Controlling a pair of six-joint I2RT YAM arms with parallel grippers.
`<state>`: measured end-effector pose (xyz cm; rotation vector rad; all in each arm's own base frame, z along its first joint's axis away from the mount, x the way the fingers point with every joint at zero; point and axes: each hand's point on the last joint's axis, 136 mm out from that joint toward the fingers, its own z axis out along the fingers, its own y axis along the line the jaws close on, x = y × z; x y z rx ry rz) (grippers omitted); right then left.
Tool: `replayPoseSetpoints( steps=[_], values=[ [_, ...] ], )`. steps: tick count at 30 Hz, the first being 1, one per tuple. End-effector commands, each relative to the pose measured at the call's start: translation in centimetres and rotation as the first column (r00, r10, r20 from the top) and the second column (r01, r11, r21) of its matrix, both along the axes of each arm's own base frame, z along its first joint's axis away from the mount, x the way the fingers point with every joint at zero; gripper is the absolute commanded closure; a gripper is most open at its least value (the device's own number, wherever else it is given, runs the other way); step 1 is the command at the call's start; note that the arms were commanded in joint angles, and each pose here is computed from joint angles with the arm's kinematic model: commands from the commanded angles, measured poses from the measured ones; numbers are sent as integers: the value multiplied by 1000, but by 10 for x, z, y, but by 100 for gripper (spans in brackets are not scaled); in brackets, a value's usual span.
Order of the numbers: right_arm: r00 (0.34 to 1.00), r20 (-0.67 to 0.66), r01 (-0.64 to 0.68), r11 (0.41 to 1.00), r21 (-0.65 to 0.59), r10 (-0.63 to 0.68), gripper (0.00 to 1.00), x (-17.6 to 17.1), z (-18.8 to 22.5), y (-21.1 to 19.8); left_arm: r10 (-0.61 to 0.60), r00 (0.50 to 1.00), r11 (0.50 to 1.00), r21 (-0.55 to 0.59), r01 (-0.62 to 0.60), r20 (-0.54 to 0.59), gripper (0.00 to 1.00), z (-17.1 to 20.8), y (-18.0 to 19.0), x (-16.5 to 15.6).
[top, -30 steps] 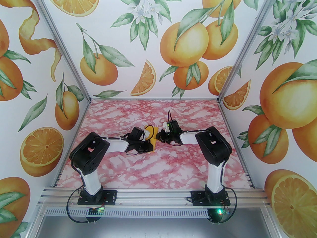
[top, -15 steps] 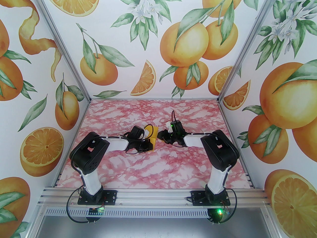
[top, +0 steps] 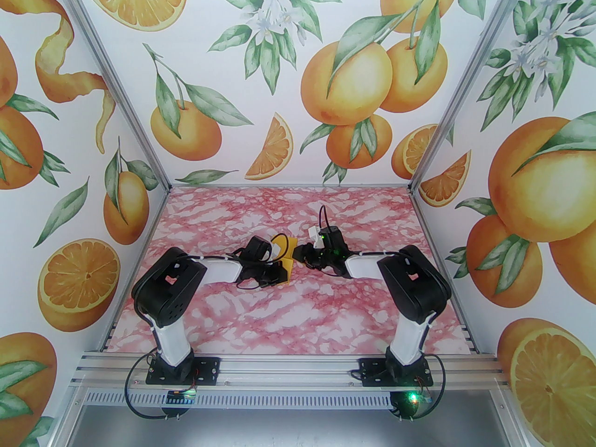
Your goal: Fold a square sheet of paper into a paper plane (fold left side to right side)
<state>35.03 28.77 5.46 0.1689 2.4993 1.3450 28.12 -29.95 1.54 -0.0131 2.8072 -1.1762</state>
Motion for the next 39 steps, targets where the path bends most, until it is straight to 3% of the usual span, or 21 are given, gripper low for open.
replayPoseSetpoints(
  steps=[1,12,20,26,39],
  values=[
    [999,29,-23,999,27,22,69,-6,11,4,-10,1000,1000,-11,10,5,100,4,-5,5],
    [999,26,-41,999,22,40,78,-9,9,6,-12,1000,1000,-10,12,1,100,2,-5,5],
    [999,20,-45,999,20,45,79,-6,7,9,-16,1000,1000,-14,16,2,100,3,-6,5],
    [999,21,-37,999,7,36,100,-3,5,8,-19,1000,1000,-13,19,2,100,3,-6,4],
    [999,-40,-3,996,-90,-1,100,-1,-24,-3,-20,1000,1000,-11,20,3,100,3,-6,4]
  ],
)
